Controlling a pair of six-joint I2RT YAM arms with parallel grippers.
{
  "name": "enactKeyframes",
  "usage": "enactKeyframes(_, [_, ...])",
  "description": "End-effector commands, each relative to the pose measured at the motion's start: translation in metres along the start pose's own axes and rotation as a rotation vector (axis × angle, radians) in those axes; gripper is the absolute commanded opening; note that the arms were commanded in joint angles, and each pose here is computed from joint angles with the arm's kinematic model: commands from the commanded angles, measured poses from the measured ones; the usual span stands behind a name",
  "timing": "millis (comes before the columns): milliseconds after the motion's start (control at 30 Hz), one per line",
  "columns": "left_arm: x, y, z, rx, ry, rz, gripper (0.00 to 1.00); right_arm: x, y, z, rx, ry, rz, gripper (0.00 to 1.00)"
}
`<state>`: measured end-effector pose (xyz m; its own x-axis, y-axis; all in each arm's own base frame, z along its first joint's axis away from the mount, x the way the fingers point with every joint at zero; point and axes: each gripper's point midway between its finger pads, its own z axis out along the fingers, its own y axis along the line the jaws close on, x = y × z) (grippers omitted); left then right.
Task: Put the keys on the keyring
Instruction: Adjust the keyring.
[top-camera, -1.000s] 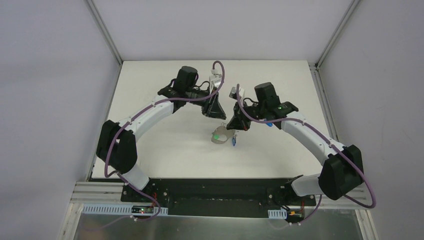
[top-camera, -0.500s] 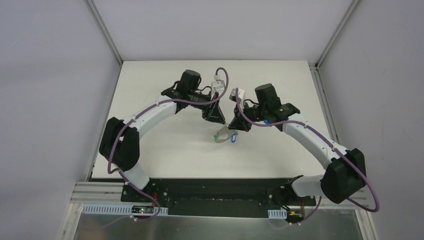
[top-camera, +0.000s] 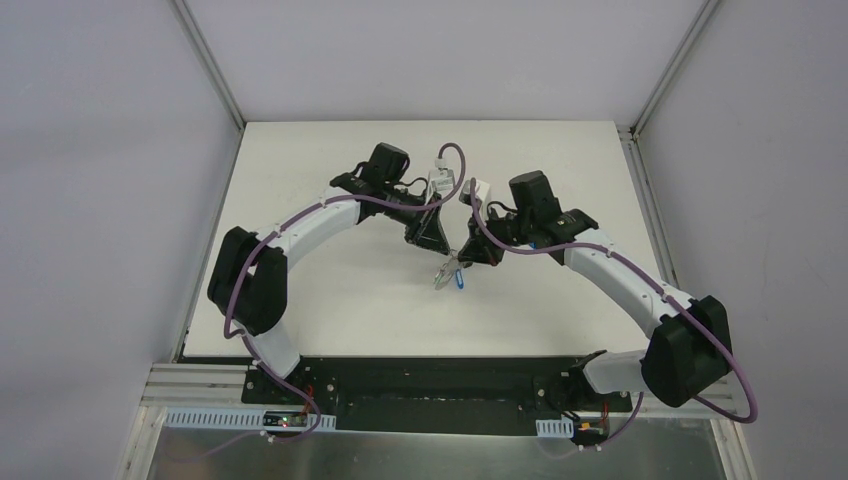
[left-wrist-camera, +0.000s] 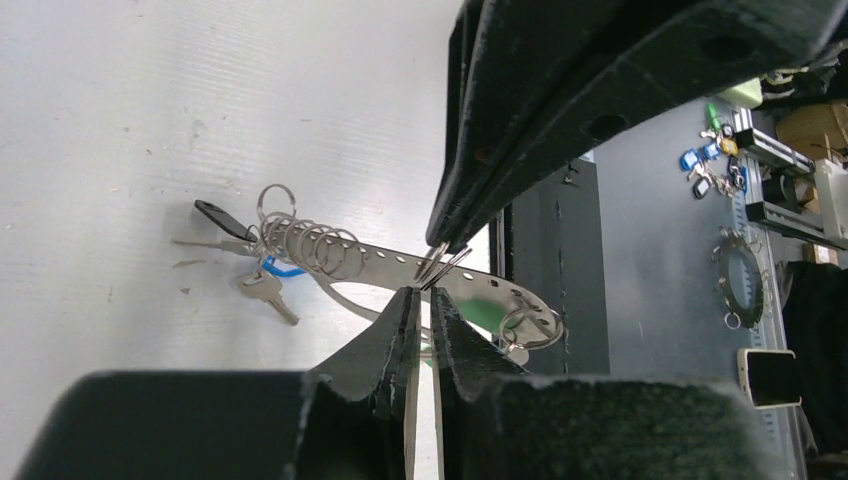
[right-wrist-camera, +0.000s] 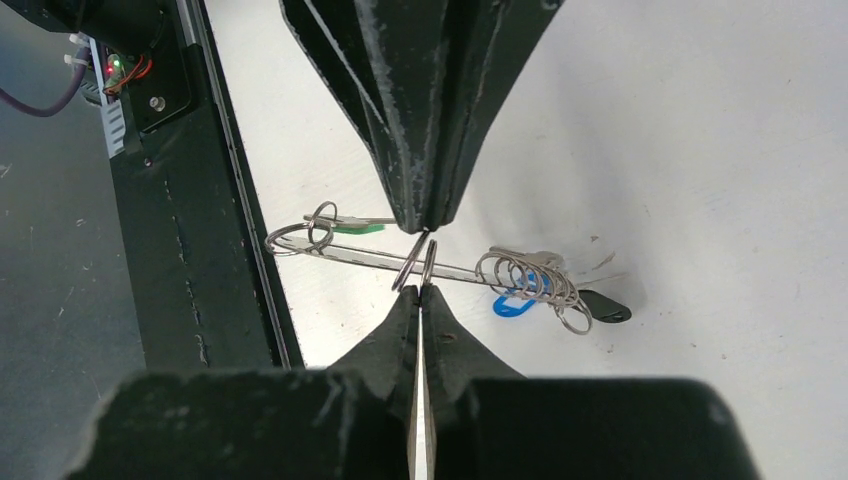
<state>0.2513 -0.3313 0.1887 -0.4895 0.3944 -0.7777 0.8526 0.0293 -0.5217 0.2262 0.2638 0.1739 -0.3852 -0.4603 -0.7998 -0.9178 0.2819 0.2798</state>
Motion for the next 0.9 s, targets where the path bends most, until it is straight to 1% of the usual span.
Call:
enactKeyframes(0, [-0.009, -0.023, -0.003, 0.093, -0.005, 0.084, 0.09, -0.016, 0.002, -0.004, -0.001, -0.054, -0.028, 0.00])
enactKeyframes(133, [-0.009, -0.020, -0.005, 0.067, 0.011, 0.136, 0.15, -0.016, 0.003, -0.004, -0.021, -0.060, -0.018, 0.00])
enactKeyframes(233, [-0.013, -0.018, -0.007, 0.048, 0.019, 0.187, 0.17, -0.017, 0.004, -0.005, -0.040, -0.067, 0.000, 0.00])
enactKeyframes(433, [-0.022, -0.018, -0.002, 0.036, 0.025, 0.265, 0.20, -0.020, 0.004, -0.007, -0.077, -0.090, 0.046, 0.00])
enactKeyframes(733, [-0.018, -0.012, 0.003, -0.004, 0.083, 0.433, 0.25, -0.021, 0.007, -0.011, -0.124, -0.111, 0.074, 0.00])
enactKeyframes(867, [-0.019, -0.009, 0.002, -0.012, 0.095, 0.459, 0.27, -0.019, 0.007, -0.011, -0.126, -0.111, 0.077, 0.00])
